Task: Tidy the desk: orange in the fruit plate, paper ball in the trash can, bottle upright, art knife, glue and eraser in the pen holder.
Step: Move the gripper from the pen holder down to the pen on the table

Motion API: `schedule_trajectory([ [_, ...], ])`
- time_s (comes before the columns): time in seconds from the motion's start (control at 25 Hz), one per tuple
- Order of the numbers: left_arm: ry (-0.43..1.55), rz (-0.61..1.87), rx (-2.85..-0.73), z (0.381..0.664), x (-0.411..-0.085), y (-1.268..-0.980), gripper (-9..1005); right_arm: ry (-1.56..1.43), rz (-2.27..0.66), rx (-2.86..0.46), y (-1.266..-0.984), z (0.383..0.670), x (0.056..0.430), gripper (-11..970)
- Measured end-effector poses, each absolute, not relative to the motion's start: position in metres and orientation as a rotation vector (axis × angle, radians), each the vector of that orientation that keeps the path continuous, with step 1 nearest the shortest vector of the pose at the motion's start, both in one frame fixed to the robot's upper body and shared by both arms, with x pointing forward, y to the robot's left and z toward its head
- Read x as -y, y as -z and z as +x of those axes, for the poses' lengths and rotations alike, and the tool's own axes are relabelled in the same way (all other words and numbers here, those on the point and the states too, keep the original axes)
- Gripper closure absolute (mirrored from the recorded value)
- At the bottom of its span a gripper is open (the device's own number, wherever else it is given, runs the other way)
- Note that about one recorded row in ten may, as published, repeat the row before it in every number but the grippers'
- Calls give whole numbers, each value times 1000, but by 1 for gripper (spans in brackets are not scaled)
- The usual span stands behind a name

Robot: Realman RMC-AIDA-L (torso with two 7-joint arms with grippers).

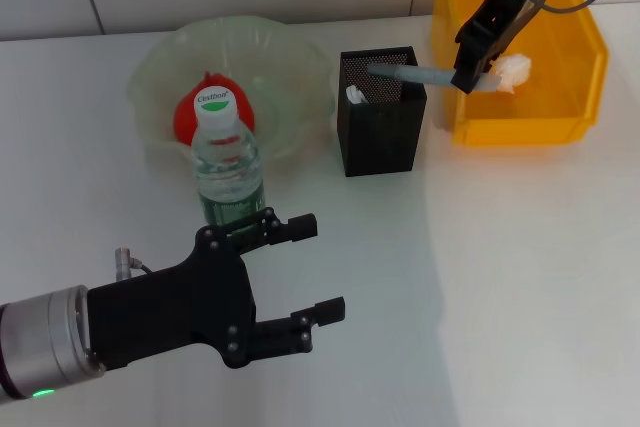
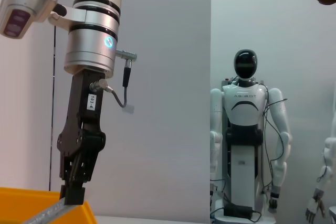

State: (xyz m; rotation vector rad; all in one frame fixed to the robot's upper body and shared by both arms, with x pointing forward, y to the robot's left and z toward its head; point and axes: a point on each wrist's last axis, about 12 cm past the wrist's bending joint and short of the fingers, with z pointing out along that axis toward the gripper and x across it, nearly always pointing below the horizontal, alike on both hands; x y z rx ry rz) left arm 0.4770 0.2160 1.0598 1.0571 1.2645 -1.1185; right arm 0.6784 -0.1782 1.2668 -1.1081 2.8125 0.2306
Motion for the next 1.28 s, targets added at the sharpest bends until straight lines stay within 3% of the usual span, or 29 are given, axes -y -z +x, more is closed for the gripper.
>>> schedule_trajectory([
  [1.28,1121,1058,-1255,478,-214,-1061,211,-199,-1098,-2877,-1270,674,187,798],
])
